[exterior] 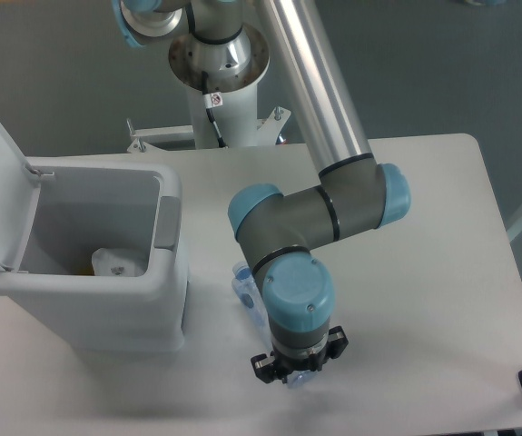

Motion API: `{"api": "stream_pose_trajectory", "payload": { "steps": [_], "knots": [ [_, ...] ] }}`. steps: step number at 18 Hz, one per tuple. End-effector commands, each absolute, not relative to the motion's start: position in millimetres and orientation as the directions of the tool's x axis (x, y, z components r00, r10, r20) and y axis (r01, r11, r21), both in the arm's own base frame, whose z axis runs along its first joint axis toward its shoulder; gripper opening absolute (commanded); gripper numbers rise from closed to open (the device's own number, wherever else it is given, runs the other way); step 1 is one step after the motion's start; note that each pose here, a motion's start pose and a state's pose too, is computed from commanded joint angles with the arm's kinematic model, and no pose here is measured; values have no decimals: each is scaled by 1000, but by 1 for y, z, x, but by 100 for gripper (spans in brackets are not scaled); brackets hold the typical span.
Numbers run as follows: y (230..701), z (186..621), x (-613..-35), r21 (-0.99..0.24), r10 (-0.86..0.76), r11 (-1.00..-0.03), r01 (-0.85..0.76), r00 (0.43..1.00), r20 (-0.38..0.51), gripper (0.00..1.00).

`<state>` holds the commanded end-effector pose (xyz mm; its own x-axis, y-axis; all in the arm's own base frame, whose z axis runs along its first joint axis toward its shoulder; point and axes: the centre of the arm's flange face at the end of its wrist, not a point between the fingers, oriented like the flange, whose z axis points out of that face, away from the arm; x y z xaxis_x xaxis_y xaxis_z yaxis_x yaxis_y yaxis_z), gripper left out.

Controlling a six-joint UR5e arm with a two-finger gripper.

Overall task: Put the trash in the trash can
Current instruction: 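Lift the bottle and swing it toward the trash can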

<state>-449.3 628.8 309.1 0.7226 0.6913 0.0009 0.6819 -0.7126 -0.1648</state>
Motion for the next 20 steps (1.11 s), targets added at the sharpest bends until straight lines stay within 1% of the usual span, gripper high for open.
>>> {"api": "stream_pose_trajectory", "payload": {
  "steps": [3, 5, 8, 14, 16, 20],
  "knots": [
    [619, 340, -469, -217, 704, -677, 703, 705, 88, 59],
    [604, 364, -481, -250, 712, -651, 717, 690, 126, 59],
    [588, 398, -490, -294, 703, -615, 732, 677, 217, 59],
    [547, 485, -510, -407, 627, -514, 755, 655, 422, 60],
    [534, 512, -514, -427, 605, -467, 774, 632, 484, 60],
    [527, 555, -517, -467, 570, -407, 785, 618, 541, 60]
  ]
}}
